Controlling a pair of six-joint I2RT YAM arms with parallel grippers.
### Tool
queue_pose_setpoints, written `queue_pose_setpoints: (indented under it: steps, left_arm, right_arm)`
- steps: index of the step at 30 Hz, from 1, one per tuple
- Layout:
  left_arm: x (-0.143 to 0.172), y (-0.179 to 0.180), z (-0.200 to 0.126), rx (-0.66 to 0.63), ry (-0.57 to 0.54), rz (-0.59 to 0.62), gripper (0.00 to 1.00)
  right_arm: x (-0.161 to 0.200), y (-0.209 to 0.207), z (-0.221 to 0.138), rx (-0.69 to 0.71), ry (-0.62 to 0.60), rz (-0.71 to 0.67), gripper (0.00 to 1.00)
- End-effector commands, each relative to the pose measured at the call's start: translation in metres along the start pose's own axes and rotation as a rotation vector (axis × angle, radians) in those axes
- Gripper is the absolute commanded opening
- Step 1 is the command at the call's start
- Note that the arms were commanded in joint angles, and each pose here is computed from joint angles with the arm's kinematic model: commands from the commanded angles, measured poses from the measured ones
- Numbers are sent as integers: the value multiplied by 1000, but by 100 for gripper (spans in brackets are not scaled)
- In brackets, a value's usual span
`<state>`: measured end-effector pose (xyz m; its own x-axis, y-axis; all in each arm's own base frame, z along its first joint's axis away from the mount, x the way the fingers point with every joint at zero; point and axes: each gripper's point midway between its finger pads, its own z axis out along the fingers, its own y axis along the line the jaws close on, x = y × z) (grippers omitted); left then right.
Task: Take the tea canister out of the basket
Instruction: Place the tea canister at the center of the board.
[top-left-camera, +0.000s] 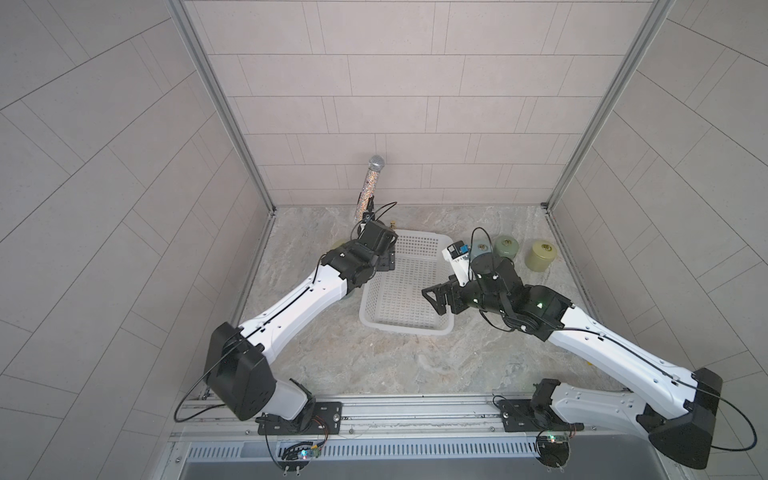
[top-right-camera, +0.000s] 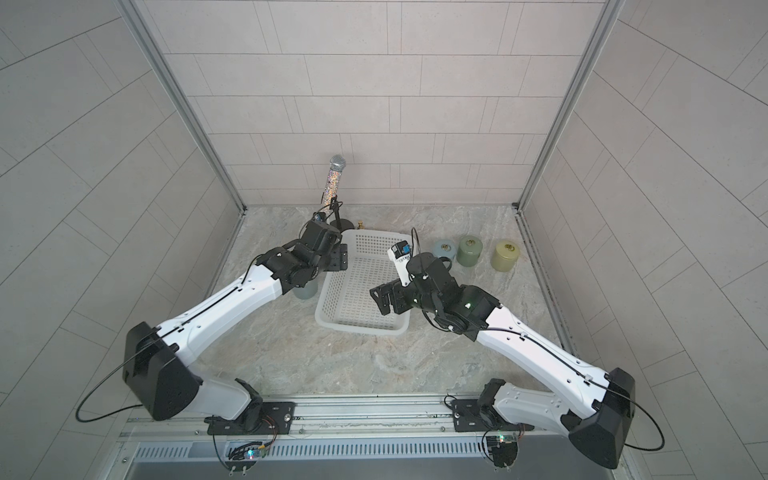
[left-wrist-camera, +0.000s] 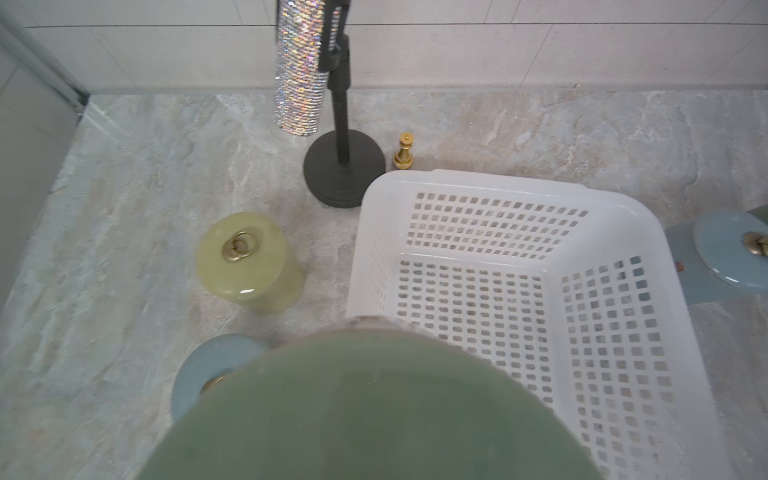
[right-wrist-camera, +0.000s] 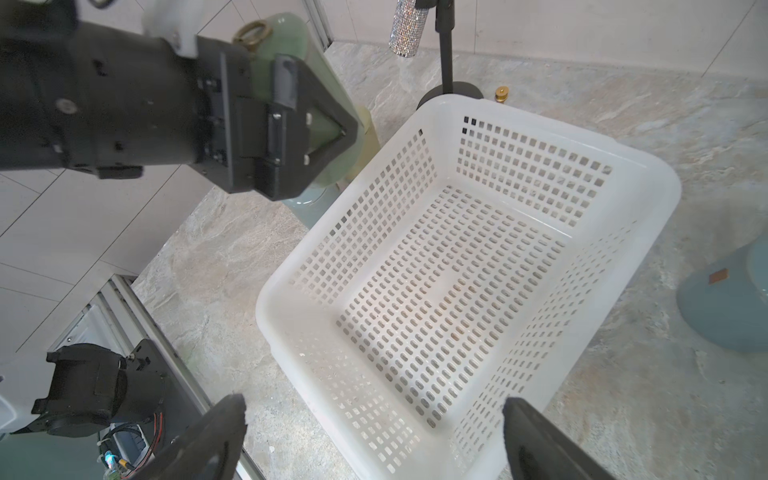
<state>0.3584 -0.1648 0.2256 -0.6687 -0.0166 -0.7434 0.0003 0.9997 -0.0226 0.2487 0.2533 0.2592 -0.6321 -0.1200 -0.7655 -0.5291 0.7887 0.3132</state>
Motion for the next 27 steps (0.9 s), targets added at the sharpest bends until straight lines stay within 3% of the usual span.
queue_pose_setpoints:
  steps: [1,13,27]
  left_arm:
    - [-6,31,-21,-83,-70,-30,85]
    - [58,100,-30,-215,-41,-127,87]
    - [132,115,6,-244,15,-208,87]
  right_arm:
    - [-15,18,1,-74,-31,-14,100]
    - [-13,69,28,-192,38,-90,100]
    - [-9,68,31,-177,73,-102,100]
